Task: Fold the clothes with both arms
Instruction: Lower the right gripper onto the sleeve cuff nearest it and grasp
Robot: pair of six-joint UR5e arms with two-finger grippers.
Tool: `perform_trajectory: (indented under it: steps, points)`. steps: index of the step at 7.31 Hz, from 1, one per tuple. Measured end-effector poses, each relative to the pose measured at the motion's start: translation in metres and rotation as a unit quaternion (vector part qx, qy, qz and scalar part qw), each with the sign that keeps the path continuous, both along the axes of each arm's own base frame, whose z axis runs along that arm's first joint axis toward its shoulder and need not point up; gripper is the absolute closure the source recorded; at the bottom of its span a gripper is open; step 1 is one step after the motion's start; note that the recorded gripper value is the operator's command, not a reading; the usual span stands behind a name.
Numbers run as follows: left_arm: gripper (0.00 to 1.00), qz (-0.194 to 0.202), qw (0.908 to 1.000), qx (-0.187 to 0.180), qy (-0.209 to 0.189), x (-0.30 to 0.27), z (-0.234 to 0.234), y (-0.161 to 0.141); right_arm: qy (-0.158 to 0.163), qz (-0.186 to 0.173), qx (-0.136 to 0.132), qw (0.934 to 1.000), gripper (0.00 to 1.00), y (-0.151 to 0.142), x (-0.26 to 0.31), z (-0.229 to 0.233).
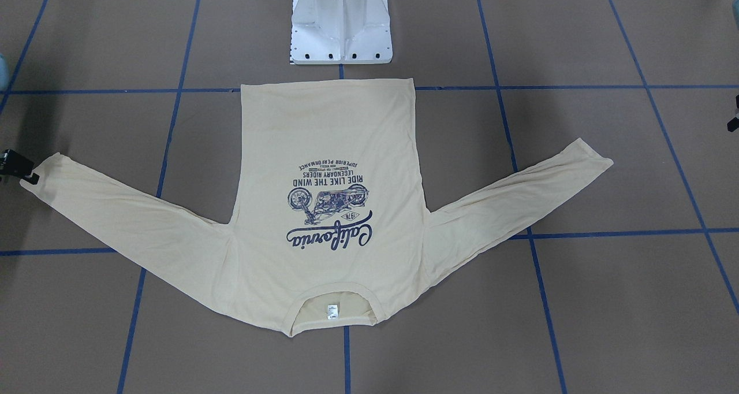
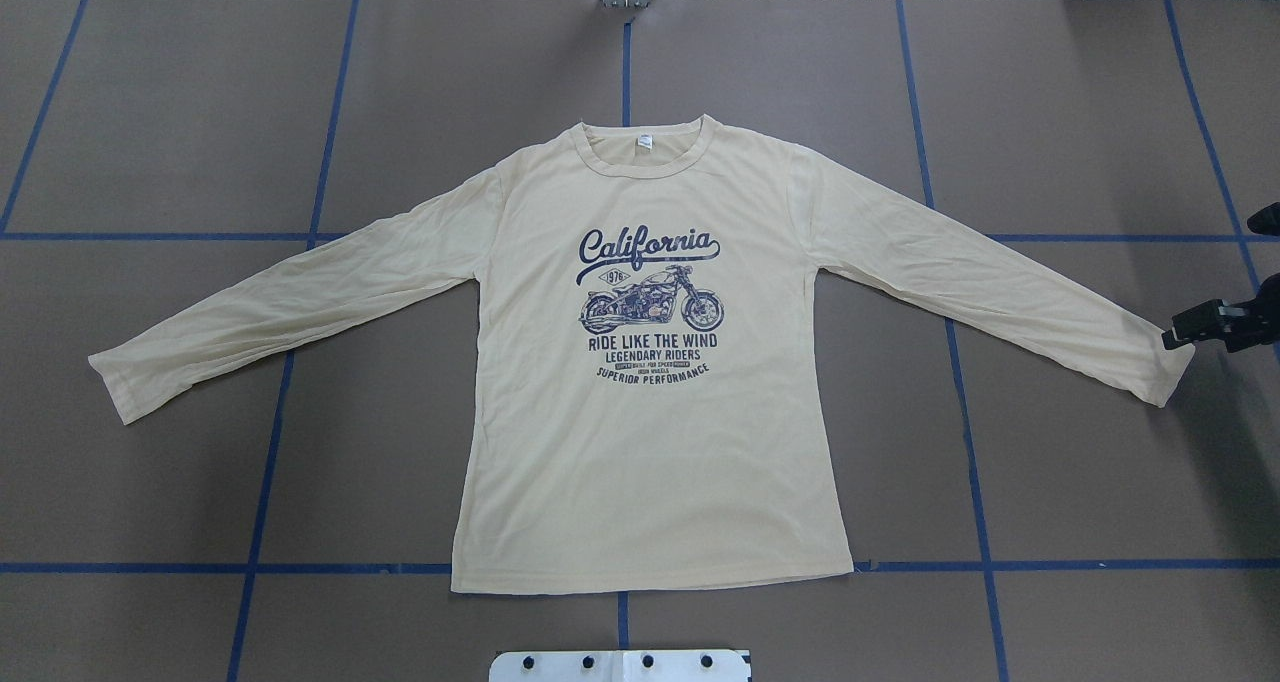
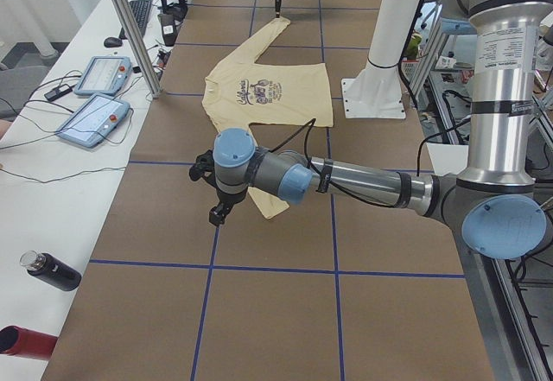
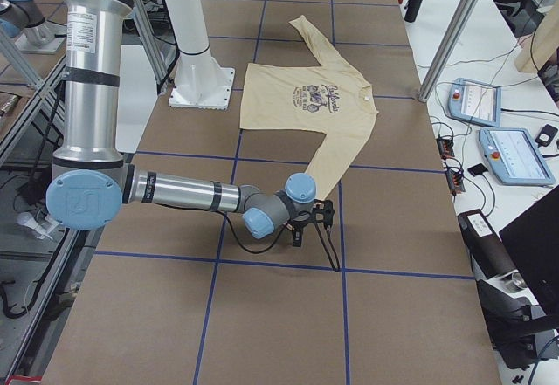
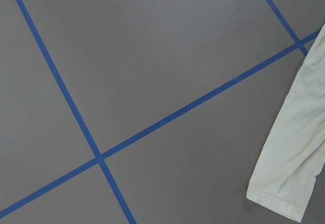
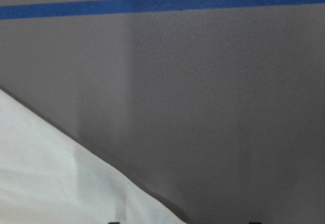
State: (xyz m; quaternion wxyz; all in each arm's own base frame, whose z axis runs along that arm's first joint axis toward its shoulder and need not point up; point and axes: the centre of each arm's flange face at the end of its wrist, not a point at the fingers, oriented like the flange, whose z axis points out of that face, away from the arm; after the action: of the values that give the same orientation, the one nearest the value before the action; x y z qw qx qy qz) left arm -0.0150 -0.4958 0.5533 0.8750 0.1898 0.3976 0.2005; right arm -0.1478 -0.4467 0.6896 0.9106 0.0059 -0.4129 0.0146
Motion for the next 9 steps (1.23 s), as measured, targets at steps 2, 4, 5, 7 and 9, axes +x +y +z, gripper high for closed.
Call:
perform_trajectory:
  steps: [2, 4, 5, 7, 9]
  points:
    - [0.00, 0.000, 1.0000, 0.000, 0.000, -0.0003, -0.0001, 0.0005, 0.001, 0.000, -0.002, 1.0000, 0.36, -0.0014, -0.0012, 0.0024]
    - [0.00, 0.000, 1.0000, 0.000, 0.000, -0.0004, -0.0002, 0.0008, 0.001, 0.000, -0.004, 1.0000, 1.00, -0.0014, -0.0013, 0.0035]
    - [0.00, 0.000, 1.0000, 0.000, 0.000, -0.0004, -0.0004, 0.0011, 0.000, 0.000, -0.004, 1.0000, 1.00, -0.0013, -0.0014, 0.0036]
    - [0.00, 0.000, 1.0000, 0.000, 0.000, -0.0004, -0.0003, 0.0017, -0.001, -0.001, -0.005, 1.0000, 1.00, -0.0012, -0.0015, 0.0035]
    - [0.00, 0.000, 1.0000, -0.001, 0.000, -0.0005, 0.0009, 0.0025, -0.014, -0.007, -0.007, 0.9999, 1.00, -0.0030, -0.0047, -0.0026]
